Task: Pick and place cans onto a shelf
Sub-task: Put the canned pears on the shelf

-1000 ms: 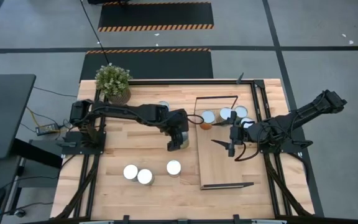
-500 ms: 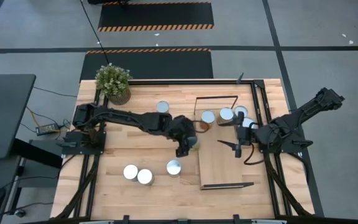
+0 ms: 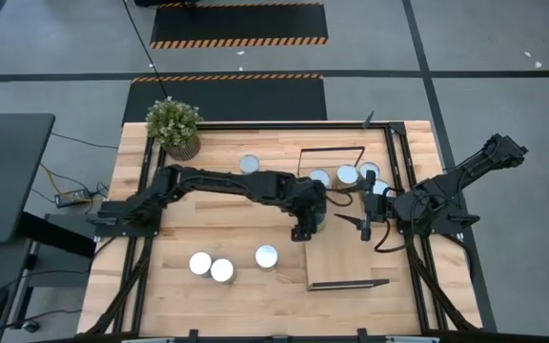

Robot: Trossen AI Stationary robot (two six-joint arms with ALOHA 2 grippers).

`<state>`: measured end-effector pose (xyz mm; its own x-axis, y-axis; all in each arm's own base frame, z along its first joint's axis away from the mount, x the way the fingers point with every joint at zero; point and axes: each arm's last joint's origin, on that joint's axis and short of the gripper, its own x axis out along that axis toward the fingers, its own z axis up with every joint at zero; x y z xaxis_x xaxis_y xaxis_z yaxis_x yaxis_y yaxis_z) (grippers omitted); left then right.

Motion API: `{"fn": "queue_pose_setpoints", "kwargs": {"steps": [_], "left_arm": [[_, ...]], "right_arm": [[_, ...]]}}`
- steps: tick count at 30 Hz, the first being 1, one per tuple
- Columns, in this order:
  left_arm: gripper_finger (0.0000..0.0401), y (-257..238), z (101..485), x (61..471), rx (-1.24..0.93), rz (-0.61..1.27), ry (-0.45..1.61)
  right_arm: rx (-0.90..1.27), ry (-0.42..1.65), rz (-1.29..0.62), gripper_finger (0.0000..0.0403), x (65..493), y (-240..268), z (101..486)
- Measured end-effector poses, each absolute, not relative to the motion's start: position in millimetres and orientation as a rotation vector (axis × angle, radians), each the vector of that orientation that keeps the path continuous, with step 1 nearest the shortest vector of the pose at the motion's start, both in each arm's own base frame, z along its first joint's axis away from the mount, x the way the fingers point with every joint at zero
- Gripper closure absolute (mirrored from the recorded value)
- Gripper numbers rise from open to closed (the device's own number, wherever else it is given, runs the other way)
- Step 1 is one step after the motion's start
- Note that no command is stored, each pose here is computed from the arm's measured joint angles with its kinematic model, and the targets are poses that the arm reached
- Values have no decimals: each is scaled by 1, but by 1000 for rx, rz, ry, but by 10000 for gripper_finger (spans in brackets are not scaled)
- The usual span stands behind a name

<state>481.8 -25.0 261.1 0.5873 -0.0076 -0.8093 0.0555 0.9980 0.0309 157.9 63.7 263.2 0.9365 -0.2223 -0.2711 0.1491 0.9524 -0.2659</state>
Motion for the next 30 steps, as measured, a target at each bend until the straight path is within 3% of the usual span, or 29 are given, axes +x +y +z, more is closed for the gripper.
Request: {"fn": "queue_pose_setpoints", "kwargs": {"steps": [7,16,30], "left_arm": [[66,-26,261,492,143,-70,902],[6,-25,256,496,160,-64,887],[8,-49,280,495,435,-71,836]], "right_arm": [[-257,305,-198,89,154,67,263],[-262,289,-184,89,151,71,264],[-259,289,-184,89,151,71,264]]}}
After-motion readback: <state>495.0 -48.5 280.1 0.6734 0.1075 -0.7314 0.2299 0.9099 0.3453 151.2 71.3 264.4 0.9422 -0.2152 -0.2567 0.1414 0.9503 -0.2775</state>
